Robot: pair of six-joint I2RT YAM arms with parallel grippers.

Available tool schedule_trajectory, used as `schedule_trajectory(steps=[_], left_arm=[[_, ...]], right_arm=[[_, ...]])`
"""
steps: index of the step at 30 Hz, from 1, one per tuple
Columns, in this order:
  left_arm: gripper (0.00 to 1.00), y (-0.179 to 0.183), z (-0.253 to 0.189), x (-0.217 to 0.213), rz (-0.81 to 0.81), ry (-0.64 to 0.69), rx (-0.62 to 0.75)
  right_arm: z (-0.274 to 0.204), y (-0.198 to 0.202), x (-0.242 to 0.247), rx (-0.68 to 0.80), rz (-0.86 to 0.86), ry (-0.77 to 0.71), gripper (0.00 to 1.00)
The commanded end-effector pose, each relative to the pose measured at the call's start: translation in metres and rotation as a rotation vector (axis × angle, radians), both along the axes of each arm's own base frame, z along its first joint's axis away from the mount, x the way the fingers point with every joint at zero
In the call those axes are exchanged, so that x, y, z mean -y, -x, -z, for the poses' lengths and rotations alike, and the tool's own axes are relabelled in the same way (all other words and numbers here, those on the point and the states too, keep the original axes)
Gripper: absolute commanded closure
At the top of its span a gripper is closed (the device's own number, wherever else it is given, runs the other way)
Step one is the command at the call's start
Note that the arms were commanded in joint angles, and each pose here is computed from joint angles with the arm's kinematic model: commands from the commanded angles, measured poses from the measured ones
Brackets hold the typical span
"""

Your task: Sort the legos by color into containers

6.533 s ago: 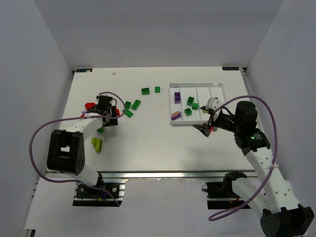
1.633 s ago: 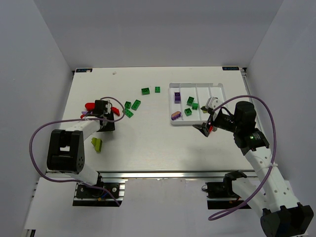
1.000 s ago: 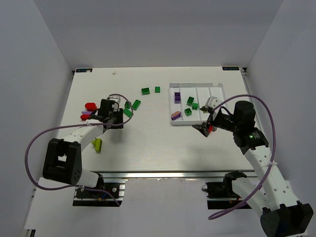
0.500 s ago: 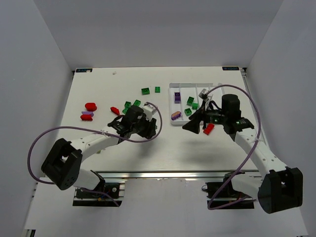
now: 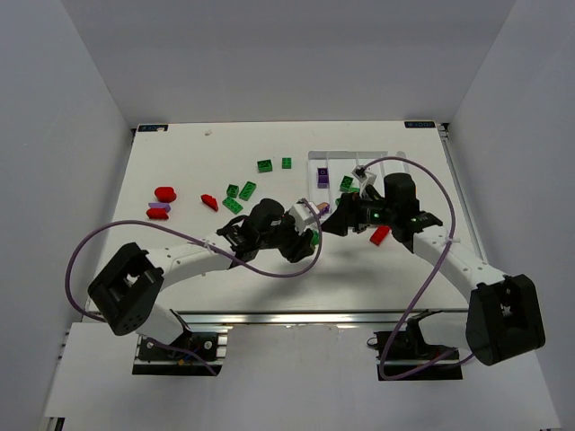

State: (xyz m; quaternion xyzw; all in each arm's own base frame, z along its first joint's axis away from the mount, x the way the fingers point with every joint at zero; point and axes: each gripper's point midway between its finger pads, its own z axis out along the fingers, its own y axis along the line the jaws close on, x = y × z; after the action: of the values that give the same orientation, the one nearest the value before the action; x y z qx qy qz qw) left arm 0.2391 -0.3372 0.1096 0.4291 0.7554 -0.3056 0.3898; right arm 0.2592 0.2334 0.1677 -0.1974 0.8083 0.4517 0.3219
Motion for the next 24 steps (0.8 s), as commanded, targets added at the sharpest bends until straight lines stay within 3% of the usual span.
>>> schedule_trajectory(steps=[1,9,14,24], left_arm=[[0.60,0.000,-0.042,0.027,0.077,0.112,0.103],[0.60,0.011,-0.046,0.043,0.111,0.133,0.121],[0.60,0.008,-0.044,0.044,0.102,0.123,0.126],[0.60,-0.008,-0.043,0.037,0.038,0.074,0.176]], right_arm=[[0.002,-0.008,-0.004,-0.013,0.046,-0.018,0.15],[0.015,-0.004,-0.015,-0.048,0.008,0.004,0.19],[0.017,-0.004,-0.014,-0.047,0.009,0.018,0.25],[0.014,0.001,-0.013,-0.045,-0.005,0.013,0.27]])
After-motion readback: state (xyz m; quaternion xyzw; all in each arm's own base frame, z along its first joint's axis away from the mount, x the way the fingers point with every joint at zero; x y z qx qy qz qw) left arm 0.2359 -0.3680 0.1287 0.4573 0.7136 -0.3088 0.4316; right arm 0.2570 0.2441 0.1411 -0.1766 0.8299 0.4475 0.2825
